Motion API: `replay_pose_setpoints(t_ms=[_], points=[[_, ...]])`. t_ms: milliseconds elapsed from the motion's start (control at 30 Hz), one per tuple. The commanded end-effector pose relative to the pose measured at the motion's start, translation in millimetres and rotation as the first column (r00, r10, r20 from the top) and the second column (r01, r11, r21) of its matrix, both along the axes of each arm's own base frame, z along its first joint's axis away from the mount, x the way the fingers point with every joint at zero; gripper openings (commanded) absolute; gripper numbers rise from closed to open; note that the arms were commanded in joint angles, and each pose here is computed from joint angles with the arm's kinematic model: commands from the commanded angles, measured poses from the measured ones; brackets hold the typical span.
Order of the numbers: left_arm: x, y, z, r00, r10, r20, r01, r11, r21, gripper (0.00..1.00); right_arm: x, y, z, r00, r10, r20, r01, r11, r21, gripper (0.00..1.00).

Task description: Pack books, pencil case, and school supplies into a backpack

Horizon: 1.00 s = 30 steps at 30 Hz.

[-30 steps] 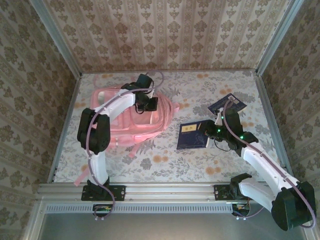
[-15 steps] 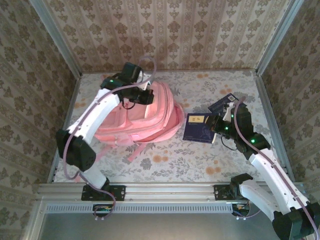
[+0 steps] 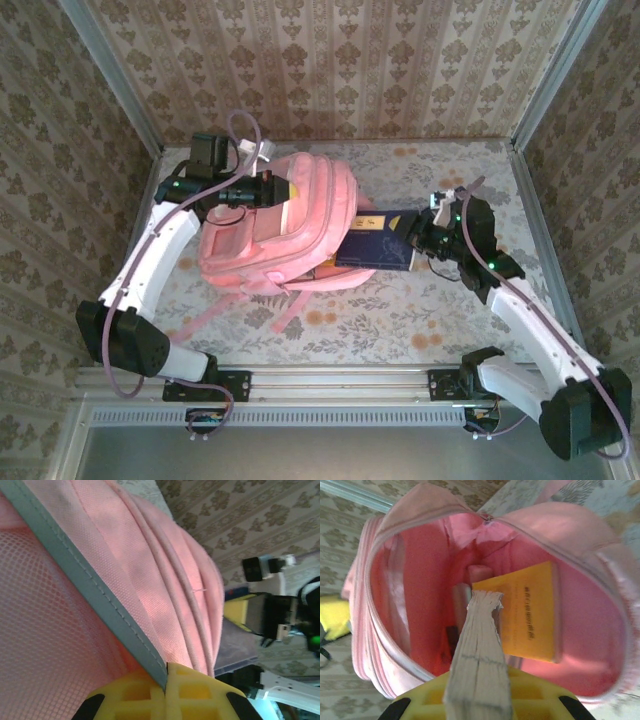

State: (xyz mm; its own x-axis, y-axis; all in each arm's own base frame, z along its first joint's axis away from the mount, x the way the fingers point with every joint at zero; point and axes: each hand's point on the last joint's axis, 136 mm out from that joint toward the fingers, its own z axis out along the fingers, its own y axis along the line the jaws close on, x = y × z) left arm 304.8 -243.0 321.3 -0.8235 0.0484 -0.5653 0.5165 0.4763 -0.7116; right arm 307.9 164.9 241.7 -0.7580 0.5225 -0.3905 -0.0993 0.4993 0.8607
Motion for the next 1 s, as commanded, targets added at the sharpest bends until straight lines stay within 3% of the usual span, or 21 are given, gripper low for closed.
replay_pose_setpoints(t_ms=[0, 267, 500, 533, 633, 733, 867, 967], points=[[-27, -10, 80, 0.966, -0.106, 0.236, 0.149, 0.974, -0.169, 0.0, 17, 21, 22, 0.998, 0.053, 0.036, -0.058, 0.986, 0.157, 0.0], [-36, -10, 90, 0.959, -0.122, 0.255, 0.175, 0.965, -0.197, 0.0, 52, 65, -5, 0.997, 0.071, 0.015, -0.072, 0.993, 0.095, 0.0], [-37, -9, 89, 0.958, -0.119, 0.259, 0.175, 0.963, -0.204, 0.0, 77, 155, -29, 0.981, 0.191, -0.036, -0.188, 0.98, 0.068, 0.02], [-38, -8, 89, 0.959, -0.116, 0.26, 0.171, 0.964, -0.202, 0.0, 79, 166, -36, 0.978, 0.2, -0.05, -0.198, 0.979, 0.055, 0.1], [-34, -6, 82, 0.964, -0.096, 0.247, 0.146, 0.97, -0.193, 0.0, 81, 194, -64, 0.963, 0.241, -0.119, -0.245, 0.969, -0.015, 0.49], [-33, -3, 79, 0.968, -0.075, 0.238, 0.121, 0.975, -0.186, 0.0, 81, 184, -83, 0.964, 0.209, -0.167, -0.226, 0.97, -0.09, 0.69], [-30, -1, 74, 0.971, -0.056, 0.23, 0.098, 0.98, -0.175, 0.0, 77, 149, -80, 0.981, 0.141, -0.133, -0.169, 0.959, -0.228, 0.89], [-25, 0, 71, 0.975, -0.042, 0.217, 0.081, 0.982, -0.173, 0.0, 72, 133, -76, 0.983, 0.137, -0.12, -0.168, 0.936, -0.309, 0.91]])
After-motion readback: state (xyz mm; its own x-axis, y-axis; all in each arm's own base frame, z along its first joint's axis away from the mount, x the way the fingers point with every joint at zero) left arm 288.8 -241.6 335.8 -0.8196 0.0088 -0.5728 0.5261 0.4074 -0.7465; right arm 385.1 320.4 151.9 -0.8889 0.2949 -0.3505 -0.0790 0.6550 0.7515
